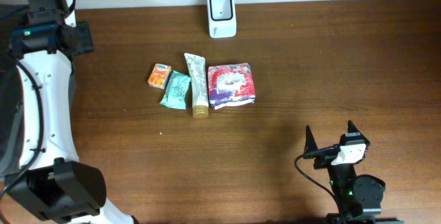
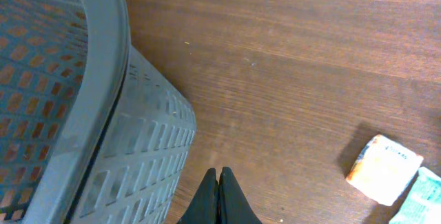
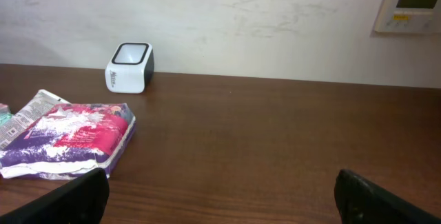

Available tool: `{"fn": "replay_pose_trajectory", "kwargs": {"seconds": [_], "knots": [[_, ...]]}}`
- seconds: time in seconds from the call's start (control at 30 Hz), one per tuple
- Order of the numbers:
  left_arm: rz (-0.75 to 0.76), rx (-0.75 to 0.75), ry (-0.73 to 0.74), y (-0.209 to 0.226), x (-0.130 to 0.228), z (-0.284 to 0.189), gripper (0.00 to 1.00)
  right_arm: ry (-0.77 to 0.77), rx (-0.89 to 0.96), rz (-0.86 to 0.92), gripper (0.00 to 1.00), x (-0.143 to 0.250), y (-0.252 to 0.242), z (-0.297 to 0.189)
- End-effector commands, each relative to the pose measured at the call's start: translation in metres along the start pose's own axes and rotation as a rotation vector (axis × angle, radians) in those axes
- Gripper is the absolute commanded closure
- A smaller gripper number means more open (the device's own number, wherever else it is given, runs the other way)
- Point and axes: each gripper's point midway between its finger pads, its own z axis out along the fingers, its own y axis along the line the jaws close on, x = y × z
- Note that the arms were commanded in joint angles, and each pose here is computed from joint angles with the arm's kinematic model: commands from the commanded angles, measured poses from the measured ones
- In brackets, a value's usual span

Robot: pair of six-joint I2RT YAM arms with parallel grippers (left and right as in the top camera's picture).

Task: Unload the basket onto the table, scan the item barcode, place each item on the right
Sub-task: 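Reach the left gripper into the basket and grasp a teal Kleenex packet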

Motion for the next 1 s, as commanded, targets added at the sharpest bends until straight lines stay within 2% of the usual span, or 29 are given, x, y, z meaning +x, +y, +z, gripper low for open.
{"fn": "replay_pose_trajectory", "kwargs": {"seconds": [0.0, 0.1, 0.2, 0.4, 0.47, 0.57, 0.63, 0.67, 0.73, 0.8, 0.87, 0.9, 0.93, 0.97], "knots": [[-0.016, -0.016, 0.038, 0.028, 0.010, 0.011, 0.99, 0.005, -0.001, 0.009, 0.01, 0.003, 0.001, 0.000], [-0.055, -0.044, 0.047, 0.050, 0.014, 0.013, 0.98, 0.005, -0.001, 0.009, 0.01, 0.003, 0.001, 0.000], [-0.061, -0.044, 0.024, 0.052, 0.008, 0.014, 0.93, 0.005, -0.001, 0.009, 0.01, 0.003, 0.001, 0.000], [-0.065, -0.051, 0.000, 0.053, 0.002, 0.014, 0.94, 0.005, -0.001, 0.009, 0.01, 0.003, 0.001, 0.000], [-0.070, -0.055, -0.003, 0.056, 0.002, 0.014, 0.91, 0.005, -0.001, 0.009, 0.01, 0.003, 0.001, 0.000], [-0.084, -0.066, -0.022, 0.063, -0.002, 0.012, 0.82, 0.005, -0.001, 0.009, 0.01, 0.003, 0.001, 0.000], [-0.092, -0.067, -0.069, 0.065, -0.012, 0.004, 0.74, 0.005, -0.001, 0.009, 0.01, 0.003, 0.001, 0.000], [-0.098, -0.045, -0.112, 0.063, -0.020, -0.008, 0.66, 0.005, -0.001, 0.009, 0.01, 0.003, 0.001, 0.000], [-0.107, 0.025, -0.243, 0.058, -0.044, -0.045, 0.66, 0.005, -0.001, 0.009, 0.01, 0.003, 0.001, 0.000], [-0.117, 0.026, -0.370, 0.064, -0.063, -0.085, 0.60, 0.005, -0.001, 0.009, 0.01, 0.003, 0.001, 0.000], [-0.142, -0.036, -0.479, 0.080, -0.078, -0.119, 0.52, 0.005, -0.001, 0.009, 0.01, 0.003, 0.001, 0.000], [-0.177, -0.144, -0.483, 0.104, -0.076, -0.123, 0.34, 0.005, -0.001, 0.009, 0.01, 0.003, 0.001, 0.000], [-0.219, -0.297, -0.423, 0.136, -0.062, -0.116, 0.29, 0.005, -0.001, 0.009, 0.01, 0.003, 0.001, 0.000], [-0.260, -0.498, -0.266, 0.186, -0.026, -0.095, 0.24, 0.005, -0.001, 0.009, 0.01, 0.003, 0.001, 0.000]]}}
